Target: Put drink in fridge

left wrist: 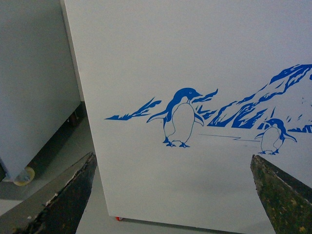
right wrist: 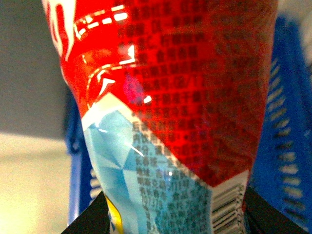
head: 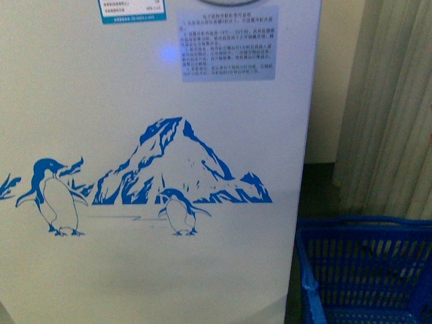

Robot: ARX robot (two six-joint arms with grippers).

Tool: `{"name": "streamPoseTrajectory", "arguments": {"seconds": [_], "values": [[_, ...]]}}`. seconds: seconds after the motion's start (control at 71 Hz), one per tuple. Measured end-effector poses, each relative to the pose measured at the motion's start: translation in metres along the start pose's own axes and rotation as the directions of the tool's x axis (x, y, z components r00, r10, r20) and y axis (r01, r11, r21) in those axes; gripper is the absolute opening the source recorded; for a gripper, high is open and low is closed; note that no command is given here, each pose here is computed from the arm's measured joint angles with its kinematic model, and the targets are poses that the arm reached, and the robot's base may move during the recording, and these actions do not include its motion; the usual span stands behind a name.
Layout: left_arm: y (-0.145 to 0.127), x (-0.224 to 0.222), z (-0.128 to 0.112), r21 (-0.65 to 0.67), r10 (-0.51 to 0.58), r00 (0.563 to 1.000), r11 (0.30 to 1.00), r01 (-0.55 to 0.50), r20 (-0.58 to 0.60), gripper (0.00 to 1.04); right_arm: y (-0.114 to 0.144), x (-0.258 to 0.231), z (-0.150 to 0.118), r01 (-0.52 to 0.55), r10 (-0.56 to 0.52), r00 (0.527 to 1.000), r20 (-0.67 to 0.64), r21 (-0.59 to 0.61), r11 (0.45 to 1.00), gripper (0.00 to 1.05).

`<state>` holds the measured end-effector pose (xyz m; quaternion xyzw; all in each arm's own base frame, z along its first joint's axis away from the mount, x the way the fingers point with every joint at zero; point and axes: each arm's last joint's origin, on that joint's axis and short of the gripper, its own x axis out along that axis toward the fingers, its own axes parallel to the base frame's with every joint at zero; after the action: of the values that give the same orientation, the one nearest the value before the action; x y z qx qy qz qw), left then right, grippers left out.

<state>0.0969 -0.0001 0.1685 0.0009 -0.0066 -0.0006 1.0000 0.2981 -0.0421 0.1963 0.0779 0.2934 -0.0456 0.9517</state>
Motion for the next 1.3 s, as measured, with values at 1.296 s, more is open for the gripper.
{"name": "streamPoseTrajectory", "arguments": {"seconds": [1.296], "values": [[0.0,0.0,0.0,0.0,0.0,1.0,1.0,0.0,0.0,0.97,0.041,-0.249,0.009,0.137,-0.093,0.708,0.7,-0.007,0.99,0.4]]}}
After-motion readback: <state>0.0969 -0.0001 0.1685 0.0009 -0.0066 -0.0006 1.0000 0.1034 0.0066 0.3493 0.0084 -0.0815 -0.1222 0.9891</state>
